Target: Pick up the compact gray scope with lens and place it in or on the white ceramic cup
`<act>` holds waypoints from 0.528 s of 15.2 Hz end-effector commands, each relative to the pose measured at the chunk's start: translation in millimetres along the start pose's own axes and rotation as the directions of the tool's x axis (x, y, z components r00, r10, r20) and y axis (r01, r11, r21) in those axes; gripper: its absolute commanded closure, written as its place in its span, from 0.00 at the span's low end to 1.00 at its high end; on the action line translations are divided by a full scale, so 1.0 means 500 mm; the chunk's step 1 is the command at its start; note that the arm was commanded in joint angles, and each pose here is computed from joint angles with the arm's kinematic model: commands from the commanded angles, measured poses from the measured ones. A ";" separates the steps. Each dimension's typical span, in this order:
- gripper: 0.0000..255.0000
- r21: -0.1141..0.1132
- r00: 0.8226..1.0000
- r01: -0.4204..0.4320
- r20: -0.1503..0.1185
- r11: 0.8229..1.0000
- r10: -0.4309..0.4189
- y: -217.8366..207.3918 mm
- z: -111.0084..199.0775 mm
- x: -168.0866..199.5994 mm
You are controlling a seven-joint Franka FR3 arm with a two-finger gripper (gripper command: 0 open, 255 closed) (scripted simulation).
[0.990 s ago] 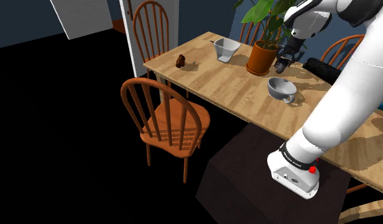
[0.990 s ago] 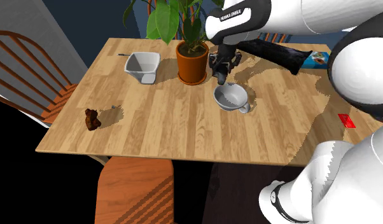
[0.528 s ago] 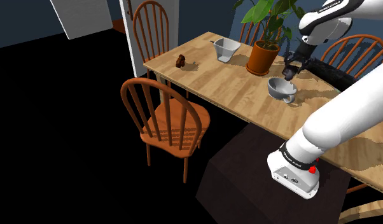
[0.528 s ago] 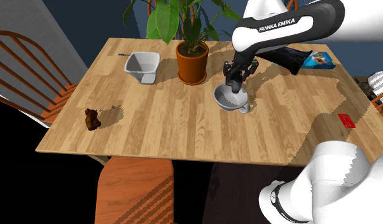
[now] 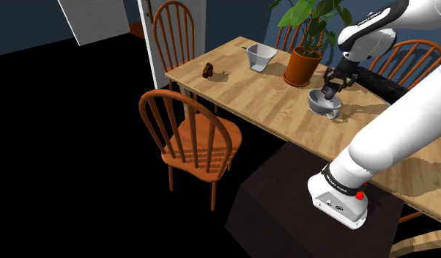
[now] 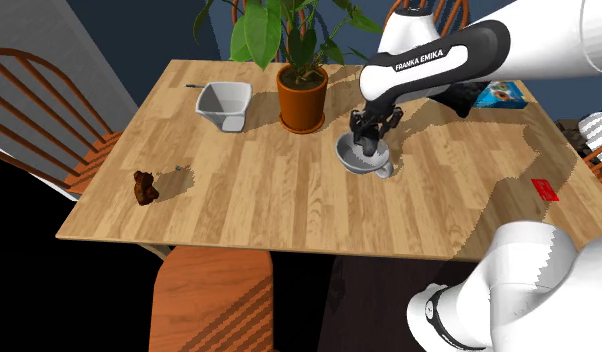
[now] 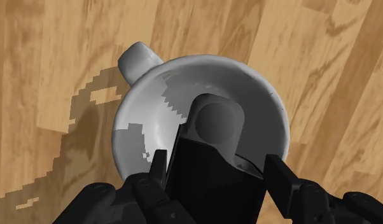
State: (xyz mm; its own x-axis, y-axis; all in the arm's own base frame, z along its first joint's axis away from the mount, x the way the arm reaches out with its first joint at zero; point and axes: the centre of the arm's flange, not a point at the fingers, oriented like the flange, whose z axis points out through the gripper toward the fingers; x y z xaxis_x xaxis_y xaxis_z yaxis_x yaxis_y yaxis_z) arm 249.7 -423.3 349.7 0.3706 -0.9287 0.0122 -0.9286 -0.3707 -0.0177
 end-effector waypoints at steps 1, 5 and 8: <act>1.00 0.000 1.000 0.000 -0.001 1.000 0.000 0.002 0.020 0.001; 1.00 0.000 1.000 0.000 -0.001 1.000 0.000 0.003 0.063 0.000; 1.00 0.000 1.000 0.000 -0.001 1.000 0.000 0.004 0.080 0.000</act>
State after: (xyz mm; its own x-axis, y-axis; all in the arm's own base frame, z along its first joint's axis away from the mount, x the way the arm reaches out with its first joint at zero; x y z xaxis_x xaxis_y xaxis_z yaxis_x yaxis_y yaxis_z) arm 249.4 -423.5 311.1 0.3707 -0.9287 0.0124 -0.9285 -0.3709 -0.0176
